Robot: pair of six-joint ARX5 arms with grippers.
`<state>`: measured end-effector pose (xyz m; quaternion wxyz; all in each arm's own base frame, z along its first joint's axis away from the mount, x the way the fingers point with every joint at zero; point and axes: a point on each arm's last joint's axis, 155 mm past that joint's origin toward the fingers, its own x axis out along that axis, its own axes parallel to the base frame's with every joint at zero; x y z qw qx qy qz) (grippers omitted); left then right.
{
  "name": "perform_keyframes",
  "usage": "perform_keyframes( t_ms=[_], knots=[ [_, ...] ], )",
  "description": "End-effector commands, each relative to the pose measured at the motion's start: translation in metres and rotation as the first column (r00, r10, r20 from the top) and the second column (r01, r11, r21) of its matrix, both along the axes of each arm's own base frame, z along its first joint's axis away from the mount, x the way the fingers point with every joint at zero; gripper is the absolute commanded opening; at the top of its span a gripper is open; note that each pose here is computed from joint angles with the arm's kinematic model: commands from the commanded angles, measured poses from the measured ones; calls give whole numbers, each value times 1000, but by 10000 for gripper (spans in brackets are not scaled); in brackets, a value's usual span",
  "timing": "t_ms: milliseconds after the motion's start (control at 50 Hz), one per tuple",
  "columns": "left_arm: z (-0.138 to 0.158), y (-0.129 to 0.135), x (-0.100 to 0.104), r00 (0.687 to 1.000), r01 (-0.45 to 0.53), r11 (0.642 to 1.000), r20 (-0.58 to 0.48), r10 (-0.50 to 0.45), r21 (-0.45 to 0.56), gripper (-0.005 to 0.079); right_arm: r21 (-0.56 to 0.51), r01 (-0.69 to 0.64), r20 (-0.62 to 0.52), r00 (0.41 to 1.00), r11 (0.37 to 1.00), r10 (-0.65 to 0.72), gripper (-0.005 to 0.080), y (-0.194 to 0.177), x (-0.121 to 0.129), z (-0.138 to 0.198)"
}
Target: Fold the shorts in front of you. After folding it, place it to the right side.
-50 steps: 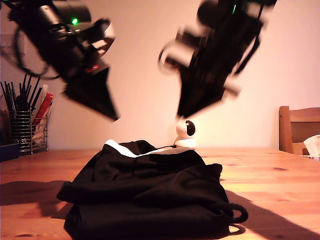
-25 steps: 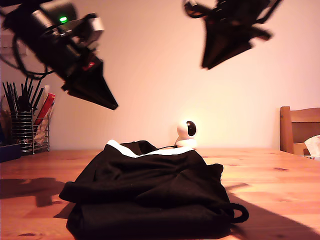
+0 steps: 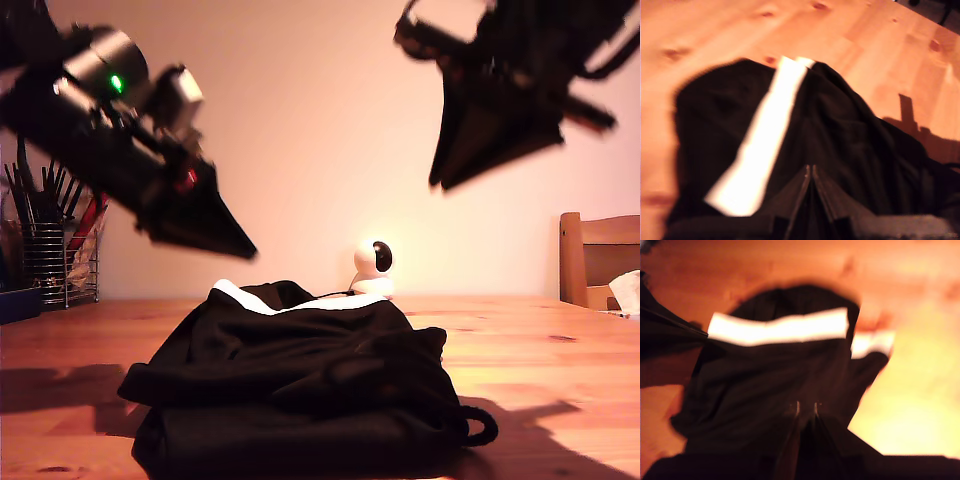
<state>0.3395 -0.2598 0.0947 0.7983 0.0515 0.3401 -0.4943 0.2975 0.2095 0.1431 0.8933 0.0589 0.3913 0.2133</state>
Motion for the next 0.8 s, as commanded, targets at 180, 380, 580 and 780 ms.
perform_keyframes(
  t_ms=[180, 380, 580, 780],
  knots=[
    [-29, -12, -34, 999, 31, 994, -27, -28, 108, -21, 41, 67, -238, 970, 997, -55, 103, -1, -34, -33],
    [-48, -3, -51, 990, -5, 983, -135, 31, 186, -21, 63, 32, -389, 921, 998, -5, 372, 11, -56, -56],
    [-58, 6, -61, 979, -13, 973, -193, 59, 232, -21, 89, -7, -524, 850, 996, 53, 440, 25, -74, -83],
    [-60, 9, -66, 975, -6, 970, -213, 60, 244, -21, 100, -35, -566, 820, 994, 86, 464, 33, -77, -99]
  ],
)
